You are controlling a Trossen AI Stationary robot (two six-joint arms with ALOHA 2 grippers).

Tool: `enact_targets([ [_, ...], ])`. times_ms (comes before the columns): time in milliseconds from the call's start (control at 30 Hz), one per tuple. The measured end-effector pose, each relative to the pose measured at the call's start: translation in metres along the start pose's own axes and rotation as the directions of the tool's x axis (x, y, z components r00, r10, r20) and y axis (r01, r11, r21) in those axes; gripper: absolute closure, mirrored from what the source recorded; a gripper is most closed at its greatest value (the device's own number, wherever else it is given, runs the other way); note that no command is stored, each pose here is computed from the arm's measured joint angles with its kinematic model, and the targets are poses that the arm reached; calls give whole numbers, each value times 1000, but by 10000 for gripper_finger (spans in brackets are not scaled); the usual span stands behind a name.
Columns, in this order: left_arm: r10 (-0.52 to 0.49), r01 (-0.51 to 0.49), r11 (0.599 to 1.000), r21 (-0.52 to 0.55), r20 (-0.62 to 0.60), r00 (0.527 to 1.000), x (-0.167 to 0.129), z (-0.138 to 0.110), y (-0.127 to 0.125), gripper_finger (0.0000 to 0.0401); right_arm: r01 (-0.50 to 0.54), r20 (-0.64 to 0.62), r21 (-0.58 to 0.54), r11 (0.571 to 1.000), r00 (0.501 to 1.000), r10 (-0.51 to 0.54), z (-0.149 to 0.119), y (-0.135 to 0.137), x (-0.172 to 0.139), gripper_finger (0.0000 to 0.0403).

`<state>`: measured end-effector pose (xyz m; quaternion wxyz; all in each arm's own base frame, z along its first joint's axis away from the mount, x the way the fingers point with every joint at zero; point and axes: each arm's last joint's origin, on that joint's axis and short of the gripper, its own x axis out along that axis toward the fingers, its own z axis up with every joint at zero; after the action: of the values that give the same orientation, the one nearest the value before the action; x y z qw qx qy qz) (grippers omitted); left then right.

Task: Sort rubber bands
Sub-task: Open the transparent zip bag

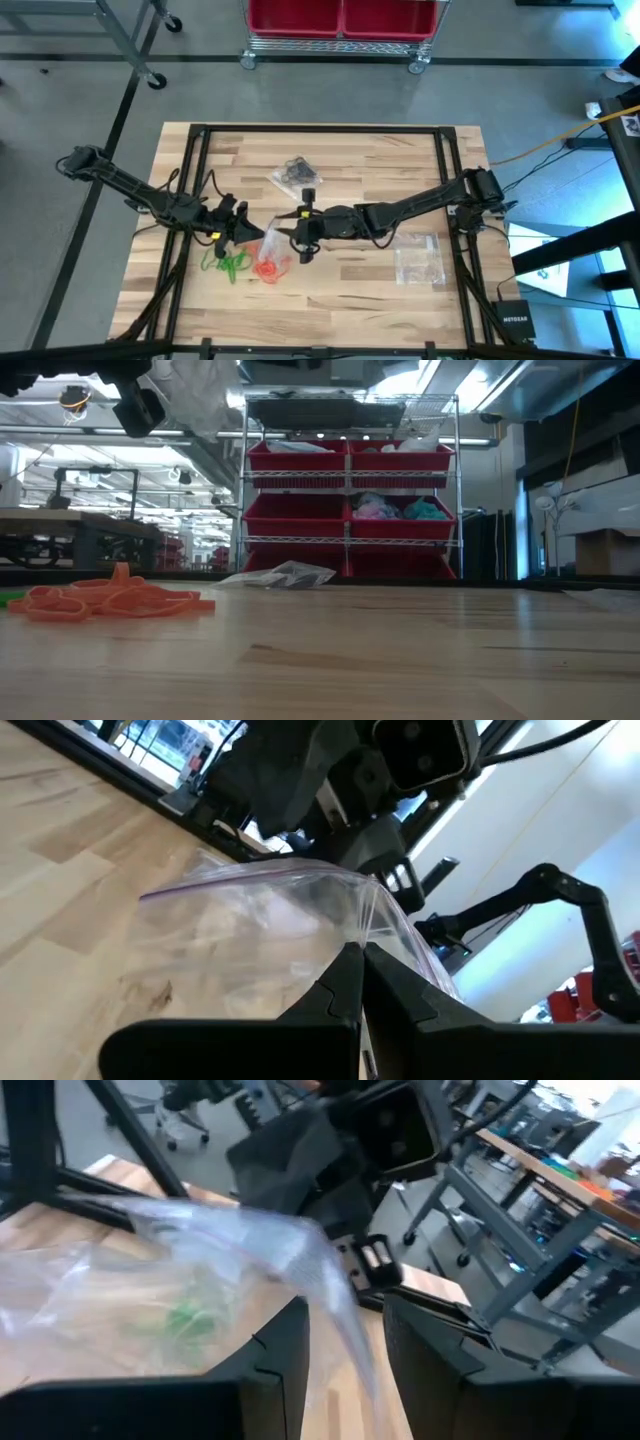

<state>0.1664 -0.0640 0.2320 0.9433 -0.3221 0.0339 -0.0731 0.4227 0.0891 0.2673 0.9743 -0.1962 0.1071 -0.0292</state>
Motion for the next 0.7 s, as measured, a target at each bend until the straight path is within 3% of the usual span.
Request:
enact_targets([
  [167, 5, -5, 1000, 11, -5, 1000, 0, -1, 0, 401, 38, 23, 22, 999, 999, -39, 3, -2, 0, 292],
  [367, 8, -8, 1000, 11, -10, 1000, 0, -1, 1, 401, -57, 32, 93, 994, 998, 54, 0, -4, 2, 389],
  [567, 20, -20, 1000, -21, -3, 1000, 0, 0, 2, 400, -65, -51, 90, 994, 996, 70, -6, -3, 0, 399],
  [700, 22, -23, 998, -63, -5, 1000, 1, 0, 3, 369, -76, -126, 140, 987, 988, 94, -10, -3, -5, 401],
])
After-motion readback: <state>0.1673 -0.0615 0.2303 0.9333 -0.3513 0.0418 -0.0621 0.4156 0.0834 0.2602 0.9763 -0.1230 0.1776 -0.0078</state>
